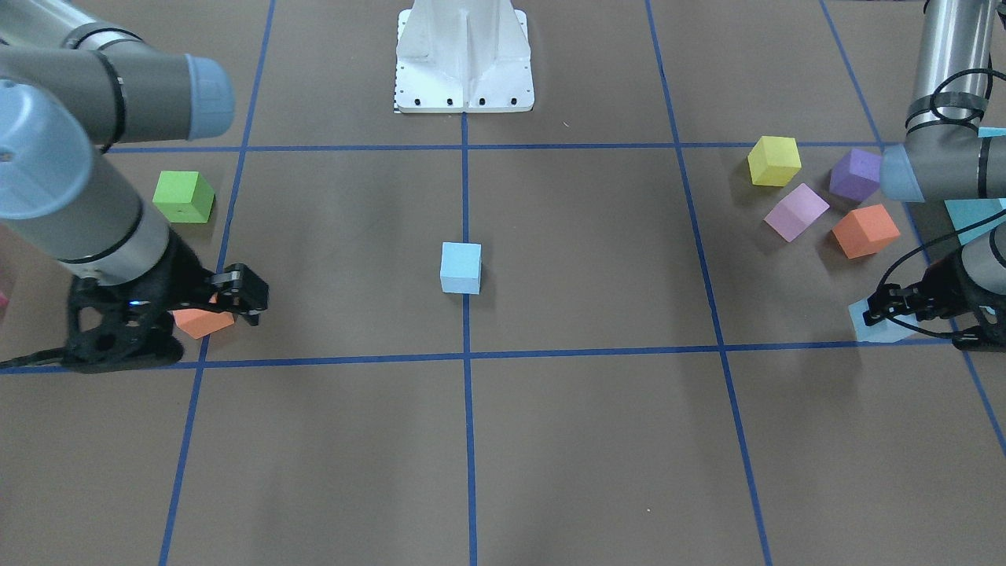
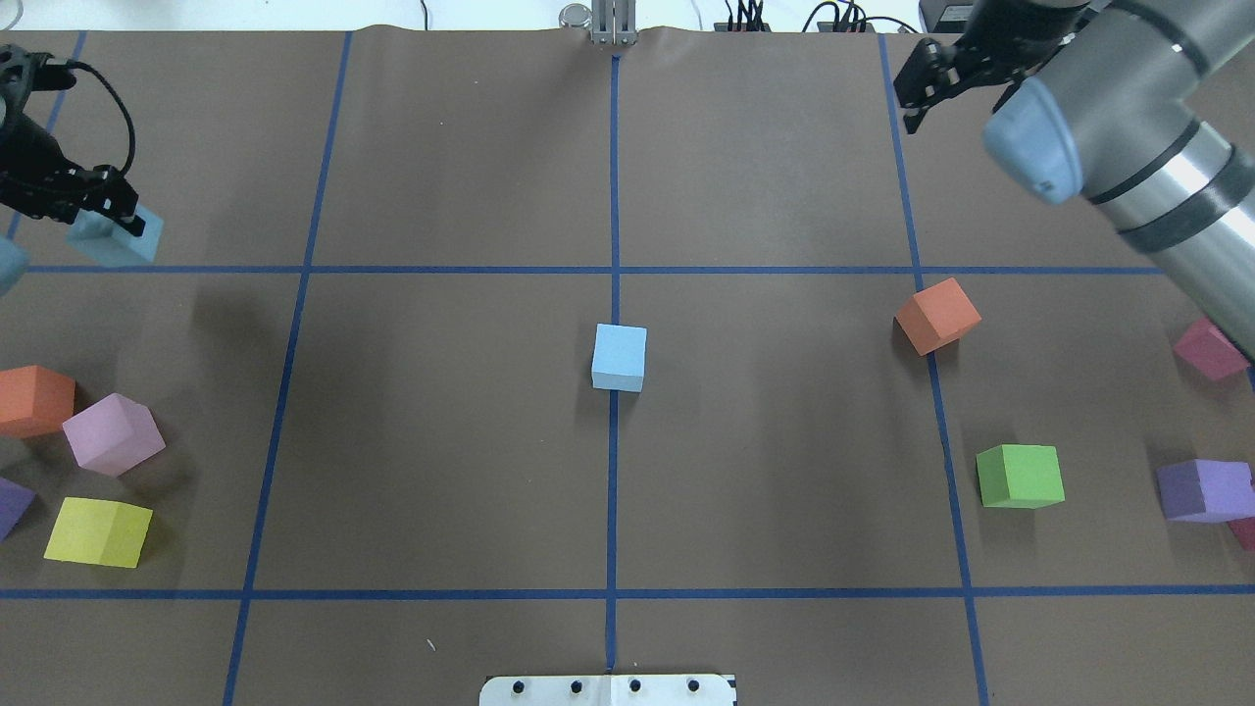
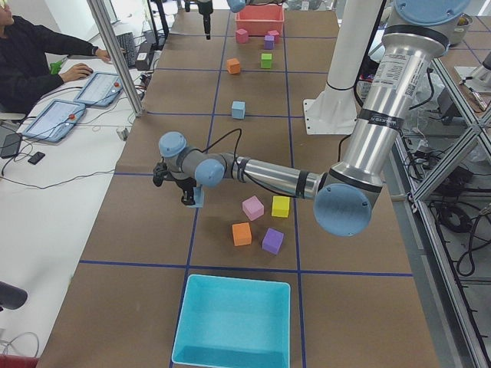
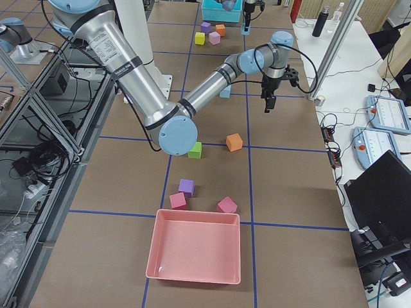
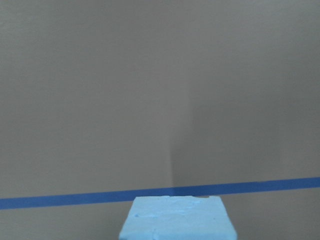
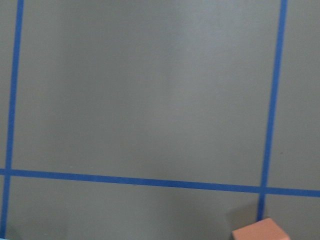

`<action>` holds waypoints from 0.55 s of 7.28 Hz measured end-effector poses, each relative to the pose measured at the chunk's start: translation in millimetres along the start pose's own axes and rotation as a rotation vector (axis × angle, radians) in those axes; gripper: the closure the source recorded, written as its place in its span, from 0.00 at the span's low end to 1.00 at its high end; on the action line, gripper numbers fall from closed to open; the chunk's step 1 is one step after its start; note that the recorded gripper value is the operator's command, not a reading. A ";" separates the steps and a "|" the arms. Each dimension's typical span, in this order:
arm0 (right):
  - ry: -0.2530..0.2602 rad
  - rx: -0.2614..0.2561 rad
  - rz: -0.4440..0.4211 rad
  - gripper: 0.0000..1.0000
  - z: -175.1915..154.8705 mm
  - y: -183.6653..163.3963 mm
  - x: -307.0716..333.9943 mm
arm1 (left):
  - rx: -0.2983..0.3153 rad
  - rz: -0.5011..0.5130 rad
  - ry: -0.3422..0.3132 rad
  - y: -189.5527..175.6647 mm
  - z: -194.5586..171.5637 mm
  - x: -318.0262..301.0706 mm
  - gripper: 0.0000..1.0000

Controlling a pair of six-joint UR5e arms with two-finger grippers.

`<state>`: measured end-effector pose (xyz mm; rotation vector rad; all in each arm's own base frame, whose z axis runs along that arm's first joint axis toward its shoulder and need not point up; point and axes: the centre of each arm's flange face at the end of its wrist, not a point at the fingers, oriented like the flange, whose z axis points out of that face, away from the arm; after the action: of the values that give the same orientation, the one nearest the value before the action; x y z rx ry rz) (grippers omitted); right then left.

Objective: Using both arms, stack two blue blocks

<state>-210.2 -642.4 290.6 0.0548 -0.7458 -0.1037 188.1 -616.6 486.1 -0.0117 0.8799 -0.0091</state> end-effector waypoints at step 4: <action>0.020 -0.059 -0.080 0.00 -18.1 -11.9 191.7 | -0.005 -0.163 0.015 60.2 -45.9 292.1 0.41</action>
<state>-58.9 -675.8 405.6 0.0299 -0.7206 -0.2014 339.1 -560.5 230.9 -0.0880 0.8925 -0.1598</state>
